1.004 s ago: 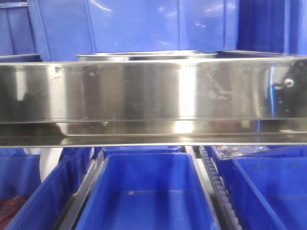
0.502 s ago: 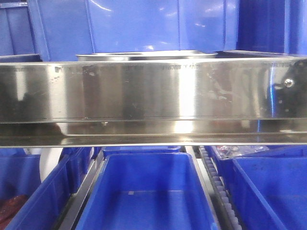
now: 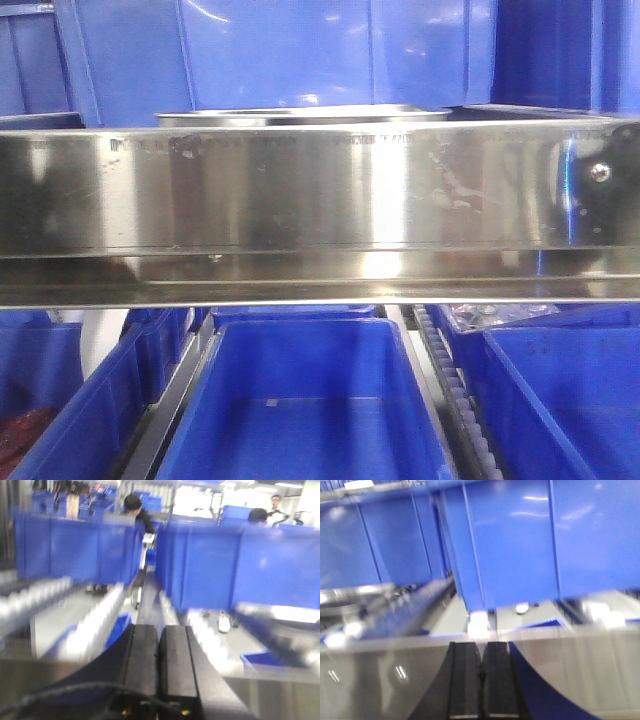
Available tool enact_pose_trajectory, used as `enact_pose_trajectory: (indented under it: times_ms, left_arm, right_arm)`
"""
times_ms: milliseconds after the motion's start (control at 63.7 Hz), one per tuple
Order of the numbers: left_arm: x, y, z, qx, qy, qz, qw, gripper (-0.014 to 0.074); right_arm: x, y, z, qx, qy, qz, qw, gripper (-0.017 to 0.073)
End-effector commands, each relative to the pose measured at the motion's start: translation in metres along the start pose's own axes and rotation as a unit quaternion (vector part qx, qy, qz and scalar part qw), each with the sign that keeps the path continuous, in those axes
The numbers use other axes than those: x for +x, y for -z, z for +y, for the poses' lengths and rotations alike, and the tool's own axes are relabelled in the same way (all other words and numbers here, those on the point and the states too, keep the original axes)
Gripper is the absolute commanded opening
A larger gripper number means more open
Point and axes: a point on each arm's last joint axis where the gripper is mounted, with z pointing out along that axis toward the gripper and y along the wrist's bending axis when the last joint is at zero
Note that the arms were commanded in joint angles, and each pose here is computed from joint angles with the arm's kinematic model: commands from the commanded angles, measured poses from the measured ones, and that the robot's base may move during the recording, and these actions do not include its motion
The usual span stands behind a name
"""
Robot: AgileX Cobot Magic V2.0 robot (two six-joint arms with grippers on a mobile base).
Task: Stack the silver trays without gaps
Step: 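Close both grippers on the near rim of the silver tray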
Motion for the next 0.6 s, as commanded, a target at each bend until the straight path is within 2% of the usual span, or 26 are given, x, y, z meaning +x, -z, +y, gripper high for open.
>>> enact_pose_trajectory:
  times_ms: [0, 78, 220, 267, 330, 392, 424, 518, 581]
  left_arm:
    - [-0.05, 0.008, -0.003, 0.002, -0.024, -0.034, 0.999, -0.0013]
    - [-0.076, 0.008, -0.004, 0.003, -0.027, -0.01, 1.0, 0.0069]
    - [-0.111, -0.002, -0.007, 0.007, -0.019, 0.02, 1.0, 0.0326]
    - [-0.117, -0.011, -0.008, 0.011, -0.01, 0.039, 0.999, 0.0393]
    - [-0.123, -0.022, -0.009, 0.013, -0.008, 0.069, 0.998, 0.0439]
    - [-0.127, -0.035, -0.01, 0.018, -0.015, 0.096, 0.995, 0.0444]
    - [-0.131, -0.04, -0.011, 0.028, -0.028, 0.101, 0.994, 0.0444]
    - [-0.142, -0.056, -0.021, 0.088, -0.065, 0.107, 0.988, 0.0444]
    - [-0.146, -0.067, -0.03, 0.131, -0.081, 0.119, 0.981, 0.0444]
  right_arm:
    - [-0.05, 0.01, 0.009, -0.014, -0.004, -0.069, 0.998, 0.0063]
    - [-0.075, 0.016, 0.014, -0.018, -0.002, -0.044, 0.999, 0.0149]
    - [-0.113, 0.016, 0.022, -0.02, -0.001, -0.019, 1.0, 0.0444]
    - [-0.122, 0.012, 0.023, -0.02, -0.001, -0.018, 1.0, 0.0531]
    - [-0.131, 0.004, 0.025, -0.019, -0.001, -0.011, 1.0, 0.0619]
    - [-0.138, -0.005, 0.026, -0.017, -0.001, 0.003, 1.0, 0.0624]
    - [-0.141, -0.012, 0.027, -0.016, -0.001, 0.012, 1.0, 0.0618]
    - [-0.15, -0.031, 0.029, -0.018, -0.006, 0.044, 0.999, 0.0602]
    - [-0.157, -0.042, 0.034, -0.034, -0.015, 0.06, 0.997, 0.0601]
